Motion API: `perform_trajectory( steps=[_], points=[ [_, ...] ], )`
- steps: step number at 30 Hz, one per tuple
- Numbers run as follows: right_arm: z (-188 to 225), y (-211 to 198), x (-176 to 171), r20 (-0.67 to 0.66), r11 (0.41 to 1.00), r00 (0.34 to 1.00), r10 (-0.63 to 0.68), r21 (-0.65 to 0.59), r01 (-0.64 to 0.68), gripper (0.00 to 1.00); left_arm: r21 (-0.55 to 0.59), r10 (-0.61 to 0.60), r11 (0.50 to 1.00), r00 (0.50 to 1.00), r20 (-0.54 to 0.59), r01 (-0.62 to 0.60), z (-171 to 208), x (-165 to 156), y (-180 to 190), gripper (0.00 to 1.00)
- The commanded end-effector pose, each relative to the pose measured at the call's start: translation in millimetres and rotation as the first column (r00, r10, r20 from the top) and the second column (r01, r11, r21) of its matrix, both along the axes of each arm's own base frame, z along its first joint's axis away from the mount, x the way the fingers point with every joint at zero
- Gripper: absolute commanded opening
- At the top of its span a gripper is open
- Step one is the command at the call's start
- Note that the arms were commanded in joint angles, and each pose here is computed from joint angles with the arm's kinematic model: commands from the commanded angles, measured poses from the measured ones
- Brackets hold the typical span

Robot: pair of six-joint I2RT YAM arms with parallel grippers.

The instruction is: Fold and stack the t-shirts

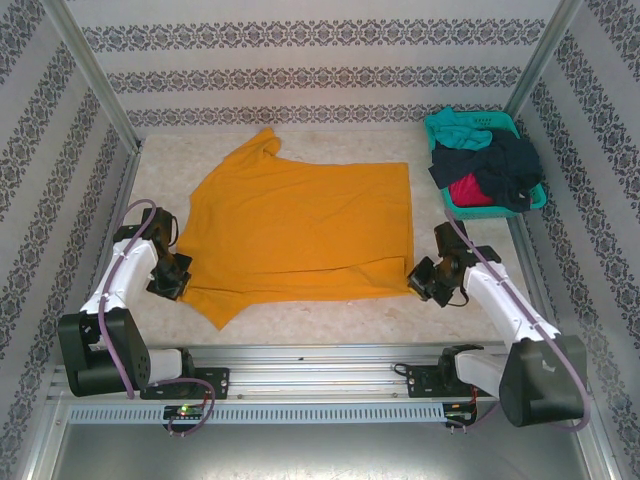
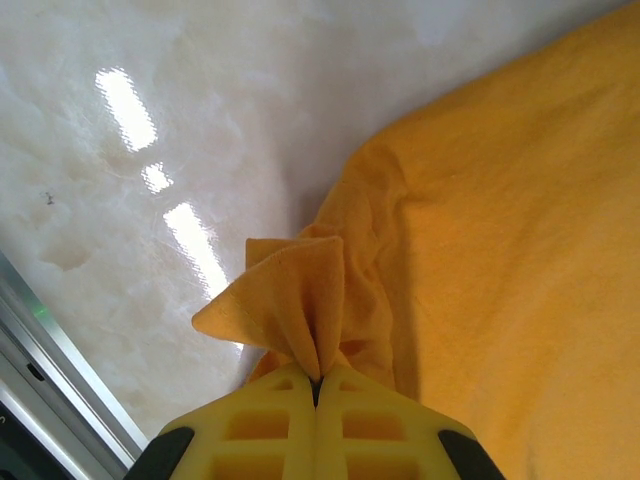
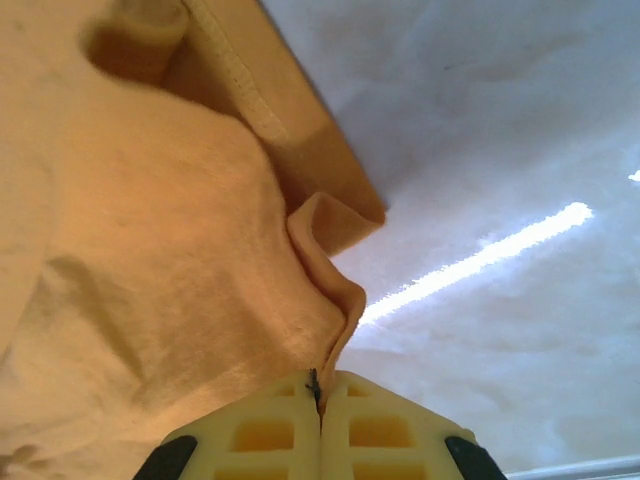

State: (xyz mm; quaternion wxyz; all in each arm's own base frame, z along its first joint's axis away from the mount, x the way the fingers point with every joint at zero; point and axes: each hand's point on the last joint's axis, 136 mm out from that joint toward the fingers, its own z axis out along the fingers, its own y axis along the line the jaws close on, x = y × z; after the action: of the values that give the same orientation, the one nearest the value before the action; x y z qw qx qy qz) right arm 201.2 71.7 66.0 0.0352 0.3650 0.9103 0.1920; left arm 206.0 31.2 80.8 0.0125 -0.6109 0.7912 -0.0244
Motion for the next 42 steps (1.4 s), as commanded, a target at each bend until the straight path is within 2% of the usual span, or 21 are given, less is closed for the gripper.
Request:
perform_trajectory(
  steps=[1, 6, 14, 20, 25, 29, 33, 42],
  points=[
    [-19, 1, -41, -0.109, 0.998, 0.993, -0.054, 0.020, 0.056, 0.00, -0.004, -0.003, 1.000, 0.998, -0.057, 0.003, -6, -20, 2, 0.00],
    [-19, -1, -42, -0.133, 1.000, 0.991, -0.024, -0.003, 0.024, 0.00, -0.013, -0.002, 1.000, 0.999, -0.049, 0.001, -4, -19, 1, 0.00],
    [20, -3, -27, -0.026, 1.000, 1.000, -0.016, -0.016, 0.016, 0.00, -0.001, 0.007, 1.000, 1.000, 0.015, -0.007, 27, -6, 8, 0.00],
    [44, -1, 9, 0.045, 1.000, 0.999, -0.013, -0.018, 0.013, 0.00, 0.019, -0.046, 0.999, 0.998, 0.053, 0.045, 51, 28, 17, 0.00],
    [53, -3, 44, 0.067, 0.999, 0.998, 0.011, -0.046, -0.008, 0.00, 0.036, -0.107, 0.994, 0.994, 0.032, 0.106, 55, 54, 26, 0.00],
    [59, -4, 78, 0.096, 0.999, 0.995, 0.008, -0.050, -0.003, 0.00, 0.020, -0.119, 0.993, 0.991, 0.062, 0.118, 57, 79, 27, 0.00],
    [56, -1, 101, 0.083, 0.999, 0.996, 0.019, -0.052, -0.015, 0.00, 0.008, -0.141, 0.990, 0.987, 0.077, 0.140, 61, 103, 27, 0.00],
    [51, -1, 140, 0.078, 0.998, 0.997, 0.003, -0.063, 0.002, 0.00, 0.060, -0.214, 0.976, 0.973, 0.087, 0.209, 79, 151, 35, 0.00]
  ],
)
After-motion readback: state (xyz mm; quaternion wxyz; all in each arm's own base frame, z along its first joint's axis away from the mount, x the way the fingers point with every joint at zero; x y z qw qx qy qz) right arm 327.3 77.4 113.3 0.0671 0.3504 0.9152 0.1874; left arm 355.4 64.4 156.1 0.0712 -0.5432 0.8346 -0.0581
